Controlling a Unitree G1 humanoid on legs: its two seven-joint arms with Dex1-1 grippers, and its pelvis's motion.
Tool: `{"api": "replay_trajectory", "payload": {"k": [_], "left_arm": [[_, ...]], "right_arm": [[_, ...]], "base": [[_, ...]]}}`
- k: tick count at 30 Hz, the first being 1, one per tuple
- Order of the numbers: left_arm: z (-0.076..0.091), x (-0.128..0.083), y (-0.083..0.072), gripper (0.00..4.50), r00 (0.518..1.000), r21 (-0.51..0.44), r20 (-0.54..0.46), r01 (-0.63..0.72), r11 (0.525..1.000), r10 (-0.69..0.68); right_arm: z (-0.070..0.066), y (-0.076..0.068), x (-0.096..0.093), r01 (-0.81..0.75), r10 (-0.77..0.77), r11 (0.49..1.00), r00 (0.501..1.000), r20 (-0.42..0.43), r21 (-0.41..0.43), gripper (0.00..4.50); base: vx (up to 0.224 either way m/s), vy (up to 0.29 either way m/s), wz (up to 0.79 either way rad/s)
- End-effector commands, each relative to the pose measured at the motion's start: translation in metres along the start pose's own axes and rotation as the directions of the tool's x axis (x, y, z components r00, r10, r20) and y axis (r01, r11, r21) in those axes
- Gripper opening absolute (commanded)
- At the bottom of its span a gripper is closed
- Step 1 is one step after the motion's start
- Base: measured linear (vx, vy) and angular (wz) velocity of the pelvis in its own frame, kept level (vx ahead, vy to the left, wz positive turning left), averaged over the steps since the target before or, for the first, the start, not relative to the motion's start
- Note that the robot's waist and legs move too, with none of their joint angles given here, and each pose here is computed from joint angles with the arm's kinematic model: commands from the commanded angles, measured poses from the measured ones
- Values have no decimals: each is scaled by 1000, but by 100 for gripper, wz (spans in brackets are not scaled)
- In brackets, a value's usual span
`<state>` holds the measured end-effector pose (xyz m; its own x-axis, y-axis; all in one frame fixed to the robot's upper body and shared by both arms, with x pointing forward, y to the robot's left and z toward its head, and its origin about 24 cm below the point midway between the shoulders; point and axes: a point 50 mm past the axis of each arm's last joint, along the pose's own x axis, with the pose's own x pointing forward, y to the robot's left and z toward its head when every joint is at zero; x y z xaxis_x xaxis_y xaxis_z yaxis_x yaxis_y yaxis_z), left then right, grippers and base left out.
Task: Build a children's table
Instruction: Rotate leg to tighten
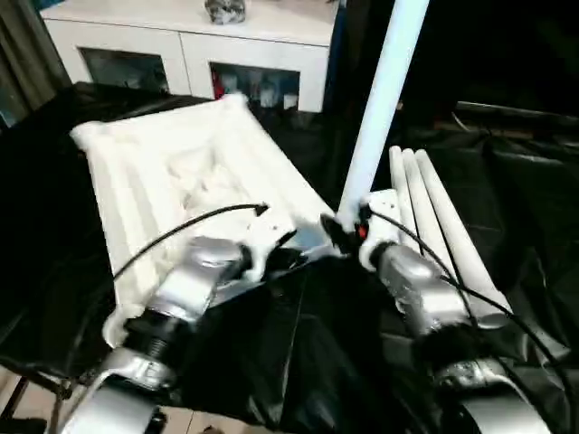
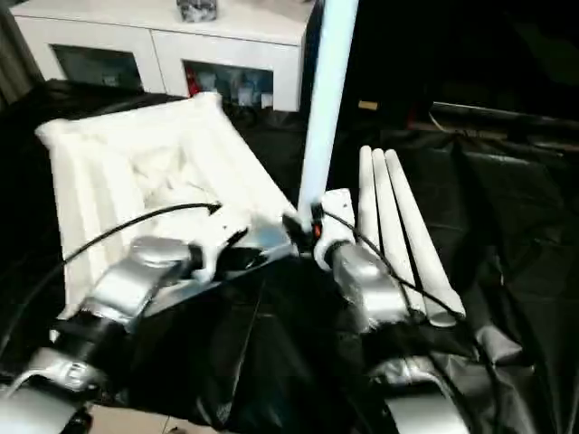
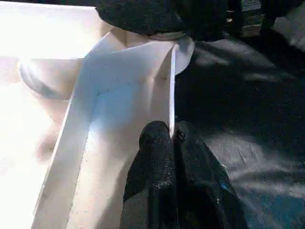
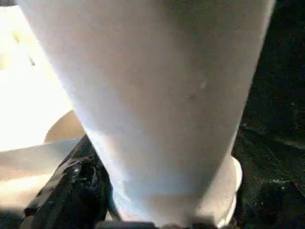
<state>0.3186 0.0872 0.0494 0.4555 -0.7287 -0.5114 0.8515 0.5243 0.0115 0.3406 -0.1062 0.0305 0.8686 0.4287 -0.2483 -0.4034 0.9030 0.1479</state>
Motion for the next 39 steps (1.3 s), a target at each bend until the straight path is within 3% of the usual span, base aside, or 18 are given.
{"api": "replay_trajectory", "payload": {"k": [1,5,15,18,20,24,29,31,32,36,39], "left_arm": [[23,12,-18,0,994,55,88,55,997,-60],[20,10,-18,0,995,58,81,58,997,-63],[8,-10,-17,0,974,136,66,205,969,-215],[1,-20,-18,0,954,169,27,291,942,-300],[-8,-30,-16,0,933,183,-21,356,916,-358],[-13,-39,-14,0,909,193,-50,416,889,-414],[-18,-50,-11,0,879,195,-91,477,857,-469],[-20,-53,-10,0,871,194,-106,491,849,-480],[-20,-53,-10,0,871,194,-106,491,849,-480],[-23,-60,-6,0,856,188,-134,517,835,-499],[-23,-58,-4,0,877,174,-107,480,860,-468]], "right_arm": [[-28,29,6,-89,90,996,989,-115,12,350],[-23,30,8,-104,103,995,991,-90,-7,392],[-12,20,-12,-342,339,936,940,-42,-81,397],[-9,17,-27,-471,468,873,882,-57,-127,397],[-8,14,-46,-597,589,789,802,-101,-144,397],[-8,12,-59,-682,664,715,731,-157,-152,397],[-8,10,-70,-755,720,638,654,-232,-149,358],[-8,9,-72,-771,731,619,635,-252,-147,358],[-8,9,-72,-771,731,619,635,-252,-147,331],[-8,10,-77,-809,758,575,582,-296,-121,306],[-12,12,-74,-789,740,605,606,-290,-106,288]], "base": [[0,0,0],[0,0,0],[0,0,0],[0,0,0],[0,0,0],[0,0,0],[0,0,0],[0,0,0],[0,0,0],[0,0,0],[0,0,0]]}}
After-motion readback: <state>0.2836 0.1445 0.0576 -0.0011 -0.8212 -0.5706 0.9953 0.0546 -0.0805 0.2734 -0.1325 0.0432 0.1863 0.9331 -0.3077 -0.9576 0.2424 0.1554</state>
